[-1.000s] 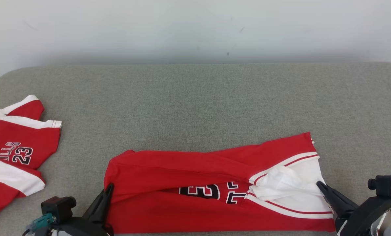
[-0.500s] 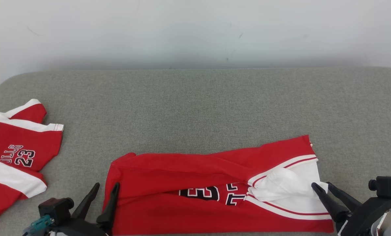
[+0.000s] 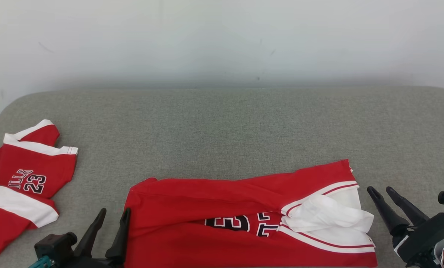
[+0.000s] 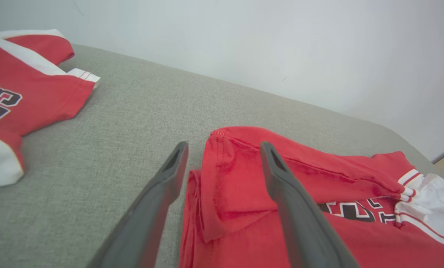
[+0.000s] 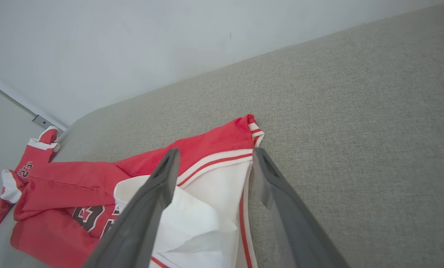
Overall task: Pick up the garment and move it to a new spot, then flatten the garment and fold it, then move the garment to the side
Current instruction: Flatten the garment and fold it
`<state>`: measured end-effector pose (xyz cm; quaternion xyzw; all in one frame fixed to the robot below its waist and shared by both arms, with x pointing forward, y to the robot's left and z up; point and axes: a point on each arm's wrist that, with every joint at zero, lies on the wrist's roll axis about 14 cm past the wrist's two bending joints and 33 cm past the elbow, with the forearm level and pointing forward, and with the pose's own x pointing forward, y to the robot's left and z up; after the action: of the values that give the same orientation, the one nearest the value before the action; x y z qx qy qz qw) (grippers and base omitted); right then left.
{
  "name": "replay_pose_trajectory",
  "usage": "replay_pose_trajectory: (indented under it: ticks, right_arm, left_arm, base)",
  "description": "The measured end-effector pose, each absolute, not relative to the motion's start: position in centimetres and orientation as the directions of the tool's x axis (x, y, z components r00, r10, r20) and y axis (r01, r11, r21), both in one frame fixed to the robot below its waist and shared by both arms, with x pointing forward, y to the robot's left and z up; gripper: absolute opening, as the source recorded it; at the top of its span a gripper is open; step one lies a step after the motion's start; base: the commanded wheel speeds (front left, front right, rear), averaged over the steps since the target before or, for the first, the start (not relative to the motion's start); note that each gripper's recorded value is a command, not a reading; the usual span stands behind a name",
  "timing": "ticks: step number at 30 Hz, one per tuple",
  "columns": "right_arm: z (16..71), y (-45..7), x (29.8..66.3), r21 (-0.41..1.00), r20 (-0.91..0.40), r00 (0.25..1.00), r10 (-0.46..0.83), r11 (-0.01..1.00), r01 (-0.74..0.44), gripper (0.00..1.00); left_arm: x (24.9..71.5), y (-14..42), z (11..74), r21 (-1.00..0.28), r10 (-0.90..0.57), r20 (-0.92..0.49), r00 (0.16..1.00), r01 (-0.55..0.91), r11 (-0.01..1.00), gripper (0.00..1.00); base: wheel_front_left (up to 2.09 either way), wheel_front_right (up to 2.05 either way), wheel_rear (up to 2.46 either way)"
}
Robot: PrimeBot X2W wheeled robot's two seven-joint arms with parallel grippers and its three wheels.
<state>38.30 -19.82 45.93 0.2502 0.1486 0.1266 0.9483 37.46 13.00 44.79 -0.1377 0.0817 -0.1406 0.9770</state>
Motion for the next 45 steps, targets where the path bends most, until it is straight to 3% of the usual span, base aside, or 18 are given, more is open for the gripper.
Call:
replay_pose_trajectory:
  ticks: [16,23,45]
  right_arm:
    - [43.8,-21.1,37.2,0.397,-0.248,0.939,0.238,0.909,-0.126,1.0]
    - [42.4,-21.4,36.9,0.372,-0.291,0.932,0.214,0.923,-0.096,1.0]
    - [40.4,-18.6,39.7,0.332,-0.444,0.86,0.249,0.938,-0.1,1.0]
  left_arm:
    - [36.0,16.2,49.3,-0.142,-0.138,0.022,0.99,0.14,0.98,1.0]
    - [35.1,17.8,49.7,-0.015,-0.09,0.034,0.995,0.091,0.996,1.0]
    - [33.7,19.6,50.1,-0.004,-0.003,0.048,0.999,0.003,1.0,1.0]
  base:
    - [0.0,0.0,0.0]
    - [0.0,0.0,0.0]
    - [0.0,0.0,0.0]
